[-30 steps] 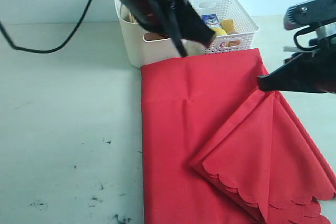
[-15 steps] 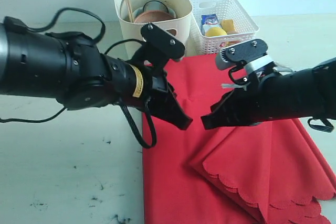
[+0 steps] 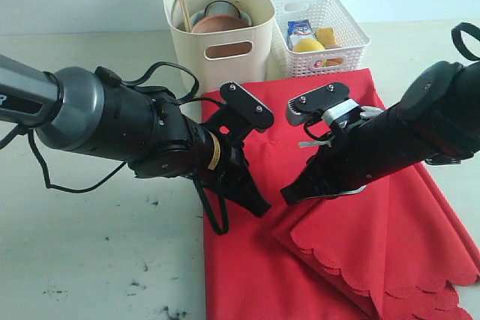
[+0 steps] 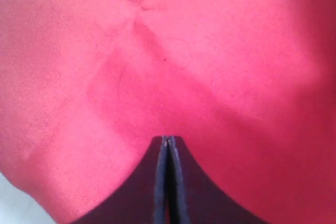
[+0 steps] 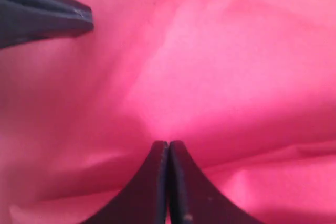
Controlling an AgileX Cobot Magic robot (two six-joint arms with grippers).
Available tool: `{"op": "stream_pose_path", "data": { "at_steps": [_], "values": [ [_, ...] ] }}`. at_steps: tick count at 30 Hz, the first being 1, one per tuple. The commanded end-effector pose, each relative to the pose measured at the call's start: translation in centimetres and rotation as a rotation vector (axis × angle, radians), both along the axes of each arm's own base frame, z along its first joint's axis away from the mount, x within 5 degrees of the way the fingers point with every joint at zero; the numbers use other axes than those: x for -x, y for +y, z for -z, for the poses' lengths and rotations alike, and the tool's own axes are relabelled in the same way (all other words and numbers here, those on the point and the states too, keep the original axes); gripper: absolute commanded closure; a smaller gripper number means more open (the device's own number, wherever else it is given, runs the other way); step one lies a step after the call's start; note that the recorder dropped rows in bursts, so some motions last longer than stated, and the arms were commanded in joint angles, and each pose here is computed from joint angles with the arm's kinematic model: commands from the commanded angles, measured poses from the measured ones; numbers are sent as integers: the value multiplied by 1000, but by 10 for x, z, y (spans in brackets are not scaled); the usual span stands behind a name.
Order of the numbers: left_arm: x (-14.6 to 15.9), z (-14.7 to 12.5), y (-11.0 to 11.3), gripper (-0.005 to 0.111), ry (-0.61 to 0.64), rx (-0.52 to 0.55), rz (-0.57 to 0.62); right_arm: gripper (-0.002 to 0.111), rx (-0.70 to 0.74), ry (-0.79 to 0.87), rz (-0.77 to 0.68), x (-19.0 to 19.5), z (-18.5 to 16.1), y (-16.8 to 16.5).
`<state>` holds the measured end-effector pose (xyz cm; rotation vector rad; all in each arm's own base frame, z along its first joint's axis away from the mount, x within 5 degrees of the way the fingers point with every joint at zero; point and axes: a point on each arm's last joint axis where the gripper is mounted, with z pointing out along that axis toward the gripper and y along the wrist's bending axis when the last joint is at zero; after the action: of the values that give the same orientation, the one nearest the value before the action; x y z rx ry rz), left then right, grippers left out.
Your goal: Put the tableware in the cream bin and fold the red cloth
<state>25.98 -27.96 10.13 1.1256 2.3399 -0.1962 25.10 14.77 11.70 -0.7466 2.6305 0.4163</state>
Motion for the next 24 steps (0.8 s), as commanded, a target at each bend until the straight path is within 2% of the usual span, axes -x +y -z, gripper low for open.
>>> {"op": "stream_pose_path", "data": {
  "at_steps": [1,3,4,6,8,9,11,13,16,17,18,20,24],
  "values": [
    [1,11,6,106,34,-74,-17,108,71,21,-9,1,2,-5],
    [1,11,7,106,41,-85,-25,108,160,90,-37,8,3,-12],
    [2,12,9,106,48,-107,-32,108,220,143,8,12,3,-19],
    [2,12,11,106,57,-131,-40,108,410,148,111,16,-6,-40],
    [3,13,14,106,63,-163,-39,108,577,14,286,15,-27,-65],
    [3,13,15,106,61,-176,-33,108,613,-71,414,15,-38,-75],
    [3,13,15,106,55,-189,-15,108,629,-204,539,16,-58,-86],
    [2,13,15,106,44,-196,-1,108,567,-283,595,18,-73,-89],
    [1,12,14,106,38,-199,3,108,375,-345,555,18,-88,-78],
    [1,12,15,106,38,-203,4,108,283,-360,529,18,-91,-71],
    [1,12,15,106,36,-214,12,108,107,-385,451,14,-95,-55],
    [1,9,16,106,29,-224,21,108,-25,-390,351,10,-92,-38],
    [0,-24,16,106,-29,-164,14,108,-28,-313,319,1,-64,-28]
  ]
}}
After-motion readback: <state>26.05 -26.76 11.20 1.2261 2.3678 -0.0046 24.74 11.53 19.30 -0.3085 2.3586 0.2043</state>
